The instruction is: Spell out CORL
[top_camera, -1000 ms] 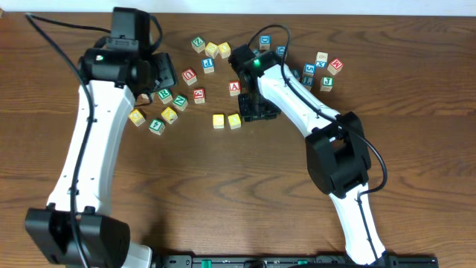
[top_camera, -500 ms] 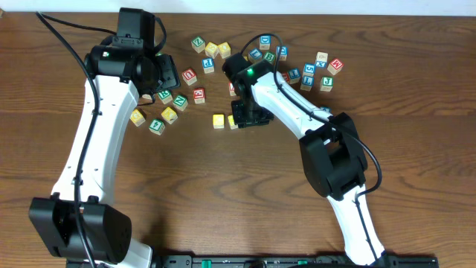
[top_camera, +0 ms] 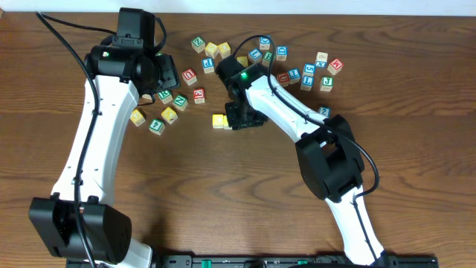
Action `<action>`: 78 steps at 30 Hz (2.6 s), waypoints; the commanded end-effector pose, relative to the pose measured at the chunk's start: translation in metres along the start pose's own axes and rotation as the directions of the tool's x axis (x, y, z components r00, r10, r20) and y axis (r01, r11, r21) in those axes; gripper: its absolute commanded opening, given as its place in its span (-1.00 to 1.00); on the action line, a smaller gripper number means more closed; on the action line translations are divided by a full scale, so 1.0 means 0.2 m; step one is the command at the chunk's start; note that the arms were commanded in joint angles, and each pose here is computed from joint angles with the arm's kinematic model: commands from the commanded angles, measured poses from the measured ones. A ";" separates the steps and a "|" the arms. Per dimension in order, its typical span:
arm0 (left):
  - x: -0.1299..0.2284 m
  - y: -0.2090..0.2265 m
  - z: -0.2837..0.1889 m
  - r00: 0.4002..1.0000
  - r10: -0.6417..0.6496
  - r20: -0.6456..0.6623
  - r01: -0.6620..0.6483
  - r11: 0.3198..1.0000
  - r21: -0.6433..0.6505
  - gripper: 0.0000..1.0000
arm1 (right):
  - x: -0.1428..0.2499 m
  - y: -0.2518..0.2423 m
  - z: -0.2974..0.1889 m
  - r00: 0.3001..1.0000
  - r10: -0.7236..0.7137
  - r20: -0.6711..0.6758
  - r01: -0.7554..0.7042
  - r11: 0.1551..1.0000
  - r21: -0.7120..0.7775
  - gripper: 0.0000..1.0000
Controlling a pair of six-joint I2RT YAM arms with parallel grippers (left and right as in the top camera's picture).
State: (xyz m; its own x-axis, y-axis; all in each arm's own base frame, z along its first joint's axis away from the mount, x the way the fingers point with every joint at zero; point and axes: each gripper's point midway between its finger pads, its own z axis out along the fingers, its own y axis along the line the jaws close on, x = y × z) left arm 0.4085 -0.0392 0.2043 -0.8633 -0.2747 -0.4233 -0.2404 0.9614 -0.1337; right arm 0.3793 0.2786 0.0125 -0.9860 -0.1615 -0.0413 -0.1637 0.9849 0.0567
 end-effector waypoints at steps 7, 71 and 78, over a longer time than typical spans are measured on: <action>0.01 0.02 0.02 1.000 -0.003 -0.010 0.002 1.000 -0.018 0.30 | -0.01 0.02 -0.04 1.000 -0.007 0.021 0.007 1.000 -0.015 -0.28; -0.03 0.03 -0.13 0.996 0.069 0.062 -0.068 0.998 -0.014 0.30 | -0.27 -0.59 -0.89 0.913 0.209 0.349 -0.178 0.977 -0.119 0.46; -0.04 0.02 -0.13 0.996 0.061 0.062 -0.060 0.998 -0.014 0.30 | -0.27 -0.59 -0.89 0.913 0.209 0.349 -0.178 0.977 -0.119 0.47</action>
State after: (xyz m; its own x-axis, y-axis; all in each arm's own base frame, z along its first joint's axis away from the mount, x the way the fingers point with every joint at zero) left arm 0.4007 -0.0350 0.2216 -0.8577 -0.2214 -0.4640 -0.1957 0.9752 -0.1035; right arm 0.4469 0.1625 0.1713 -0.9344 0.0790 -0.3474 0.0172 0.9840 0.1775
